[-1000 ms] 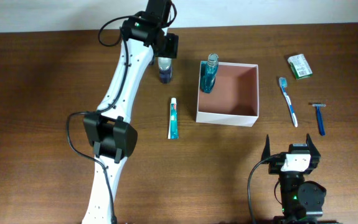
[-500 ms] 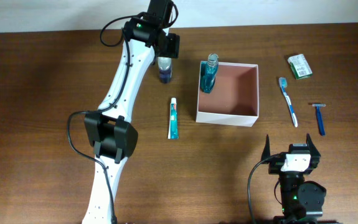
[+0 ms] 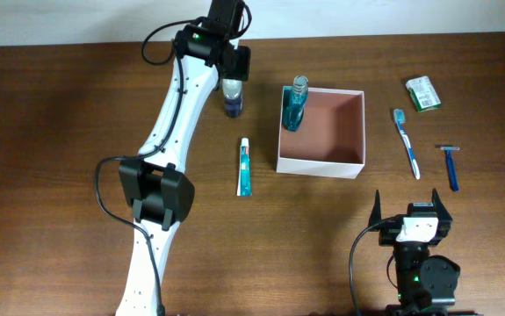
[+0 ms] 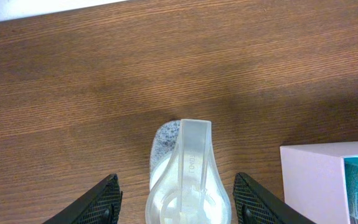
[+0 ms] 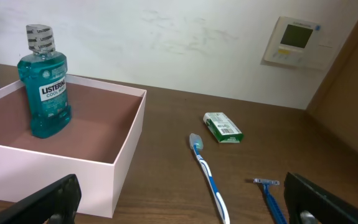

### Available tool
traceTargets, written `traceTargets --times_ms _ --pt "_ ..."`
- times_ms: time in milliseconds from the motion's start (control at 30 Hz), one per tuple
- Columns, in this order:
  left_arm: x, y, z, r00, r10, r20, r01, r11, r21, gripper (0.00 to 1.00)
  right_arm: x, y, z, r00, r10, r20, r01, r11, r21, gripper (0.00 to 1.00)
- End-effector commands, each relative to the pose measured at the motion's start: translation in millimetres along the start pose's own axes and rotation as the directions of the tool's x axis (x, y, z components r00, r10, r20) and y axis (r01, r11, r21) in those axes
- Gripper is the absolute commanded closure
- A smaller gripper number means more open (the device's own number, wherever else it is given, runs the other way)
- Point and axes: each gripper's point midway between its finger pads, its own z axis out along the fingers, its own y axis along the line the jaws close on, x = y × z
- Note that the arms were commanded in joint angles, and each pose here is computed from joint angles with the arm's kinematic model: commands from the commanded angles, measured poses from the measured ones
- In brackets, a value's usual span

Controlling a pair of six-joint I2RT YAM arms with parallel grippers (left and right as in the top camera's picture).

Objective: Pack container
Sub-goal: 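Lower and close the left gripper on the pump head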

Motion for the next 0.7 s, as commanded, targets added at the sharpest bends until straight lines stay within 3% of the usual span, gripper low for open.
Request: traceTargets --times_ms 0,533,667 --pt "5.4 -1.6 5.6 1.0 0.01 -0.018 -0.01 1.0 0.008 0.41 2.1 -0.7 -0.1 1.0 0.006 -0.004 -0.006 1.0 0.009 0.01" --pt "5.4 -2.1 12.0 1.0 0.01 -0.013 -0.01 1.0 0.009 0.4 2.1 -0.7 -0.1 1.0 0.006 -0.004 -0.006 1.0 0.009 0.01" --pt "5.1 -2.1 11.9 1.0 0.01 -0.012 -0.01 1.0 0.009 0.44 2.1 -0.7 -0.1 1.0 0.006 -0.004 -0.006 1.0 0.009 0.01"
